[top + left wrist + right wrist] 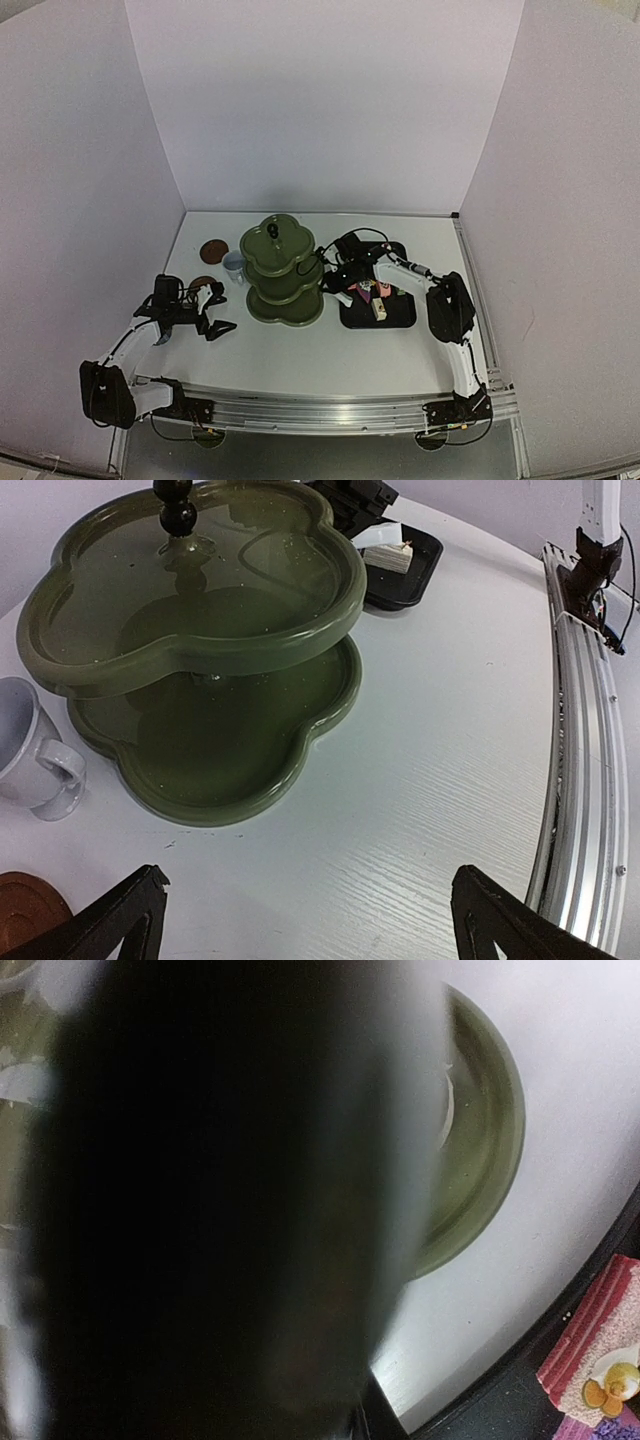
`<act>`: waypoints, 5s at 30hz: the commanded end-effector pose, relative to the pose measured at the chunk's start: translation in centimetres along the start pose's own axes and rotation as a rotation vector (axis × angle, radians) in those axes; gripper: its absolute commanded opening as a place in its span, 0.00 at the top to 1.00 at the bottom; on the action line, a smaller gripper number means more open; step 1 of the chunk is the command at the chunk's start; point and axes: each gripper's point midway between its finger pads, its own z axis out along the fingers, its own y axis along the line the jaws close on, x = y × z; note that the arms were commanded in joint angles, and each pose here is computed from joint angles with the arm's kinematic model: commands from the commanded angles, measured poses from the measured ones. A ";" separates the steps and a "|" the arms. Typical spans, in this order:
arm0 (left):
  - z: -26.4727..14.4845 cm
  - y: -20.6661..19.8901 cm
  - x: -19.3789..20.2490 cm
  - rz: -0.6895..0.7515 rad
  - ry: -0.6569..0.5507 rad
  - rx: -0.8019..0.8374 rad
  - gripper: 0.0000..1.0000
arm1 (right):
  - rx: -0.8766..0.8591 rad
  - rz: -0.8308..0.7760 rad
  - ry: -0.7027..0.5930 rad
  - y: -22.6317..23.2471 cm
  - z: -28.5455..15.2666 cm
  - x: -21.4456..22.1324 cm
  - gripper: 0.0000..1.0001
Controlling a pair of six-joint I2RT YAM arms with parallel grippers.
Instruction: Serve the afternoon tea
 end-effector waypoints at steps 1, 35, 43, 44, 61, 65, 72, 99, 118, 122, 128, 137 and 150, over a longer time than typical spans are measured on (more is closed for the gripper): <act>-0.3 1.1 -2.2 0.085 -0.034 -0.032 0.01 | -0.025 -0.082 -0.014 1.6 0.7 -0.2 1.00; -0.3 0.8 -1.3 0.085 -0.010 -0.042 0.01 | 0.025 0.008 -0.116 2.0 -2.3 -3.8 0.64; -0.3 0.6 -1.3 0.084 -0.011 -0.036 0.00 | 0.052 0.075 -0.149 0.9 -2.7 -4.5 0.64; -0.3 0.7 -1.2 0.085 -0.011 -0.038 0.00 | 0.044 0.084 -0.161 1.0 -2.9 -4.8 0.64; -0.2 0.5 -0.8 0.089 -0.003 -0.035 0.00 | 0.052 0.213 -0.250 -0.7 -4.2 -6.8 0.64; -0.2 0.5 -0.8 0.090 -0.004 -0.034 0.00 | 0.082 0.282 -0.281 -1.8 -4.7 -7.4 0.64; -0.2 0.5 -1.1 0.095 -0.010 -0.032 0.01 | 0.220 0.373 -0.337 -5.0 -6.8 -7.1 0.65; -0.8 0.9 -2.4 0.122 -0.057 -0.082 0.00 | 0.512 0.441 0.028 -3.2 -19.0 13.1 0.65; -1.0 0.8 -2.2 0.133 -0.046 -0.095 0.00 | 0.482 0.371 0.191 -2.1 -15.9 14.4 0.65; -1.1 1.0 -2.3 0.135 -0.045 -0.101 0.00 | 0.494 0.375 0.210 -2.4 -15.2 14.4 0.65; -1.1 1.1 -2.4 0.139 -0.044 -0.105 0.01 | 0.494 0.372 0.215 -2.5 -14.7 14.0 0.75; -1.2 1.1 -2.5 0.143 -0.045 -0.109 0.00 | 0.475 0.350 0.158 -1.7 -16.8 13.4 1.00; -1.2 1.8 -3.1 0.111 -0.068 -0.136 0.01 | 0.275 0.156 0.117 4.7 -19.5 13.0 1.00</act>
